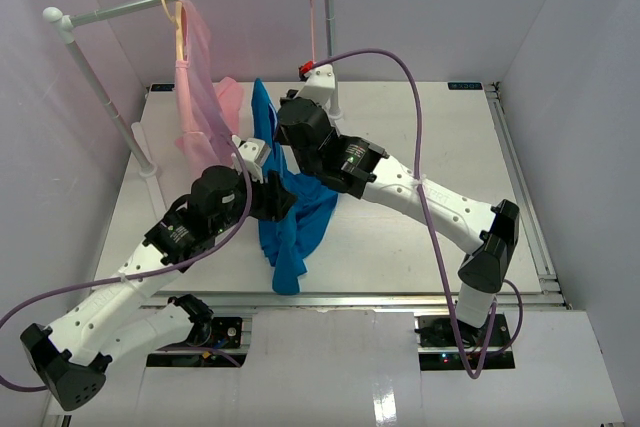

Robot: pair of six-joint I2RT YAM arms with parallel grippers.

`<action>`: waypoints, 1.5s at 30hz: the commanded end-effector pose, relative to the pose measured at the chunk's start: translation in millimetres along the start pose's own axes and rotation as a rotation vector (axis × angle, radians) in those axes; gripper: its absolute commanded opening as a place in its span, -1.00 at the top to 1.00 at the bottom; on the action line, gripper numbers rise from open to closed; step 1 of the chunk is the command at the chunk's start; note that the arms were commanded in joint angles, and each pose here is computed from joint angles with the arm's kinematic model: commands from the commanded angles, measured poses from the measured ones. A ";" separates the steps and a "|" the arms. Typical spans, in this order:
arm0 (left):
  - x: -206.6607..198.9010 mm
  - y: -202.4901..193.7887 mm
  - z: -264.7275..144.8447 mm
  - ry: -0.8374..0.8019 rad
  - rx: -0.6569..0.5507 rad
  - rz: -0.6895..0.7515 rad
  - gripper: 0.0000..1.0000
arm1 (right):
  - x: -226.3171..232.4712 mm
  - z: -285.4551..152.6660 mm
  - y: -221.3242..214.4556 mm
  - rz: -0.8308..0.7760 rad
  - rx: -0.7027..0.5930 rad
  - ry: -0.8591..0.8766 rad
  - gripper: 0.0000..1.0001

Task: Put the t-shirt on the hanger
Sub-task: Place the T-shirt at the clothesline.

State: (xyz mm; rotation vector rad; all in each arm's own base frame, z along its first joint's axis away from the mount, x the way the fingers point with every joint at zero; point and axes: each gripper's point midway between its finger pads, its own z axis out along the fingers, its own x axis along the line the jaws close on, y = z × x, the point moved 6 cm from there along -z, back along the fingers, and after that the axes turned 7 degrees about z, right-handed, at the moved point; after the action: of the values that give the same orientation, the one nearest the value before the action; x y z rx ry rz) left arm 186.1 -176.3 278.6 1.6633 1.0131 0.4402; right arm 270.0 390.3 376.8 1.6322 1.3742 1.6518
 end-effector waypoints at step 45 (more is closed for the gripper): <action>4.7 -10.6 17.9 0.037 0.076 0.008 1.00 | -13.3 -18.1 16.7 0.214 -0.101 -0.023 0.85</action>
State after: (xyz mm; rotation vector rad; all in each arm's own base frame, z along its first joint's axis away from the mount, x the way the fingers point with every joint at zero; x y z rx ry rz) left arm 195.8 -182.6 243.3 1.7908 1.0721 0.4357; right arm 265.0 374.3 358.9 1.7454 1.2533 1.6605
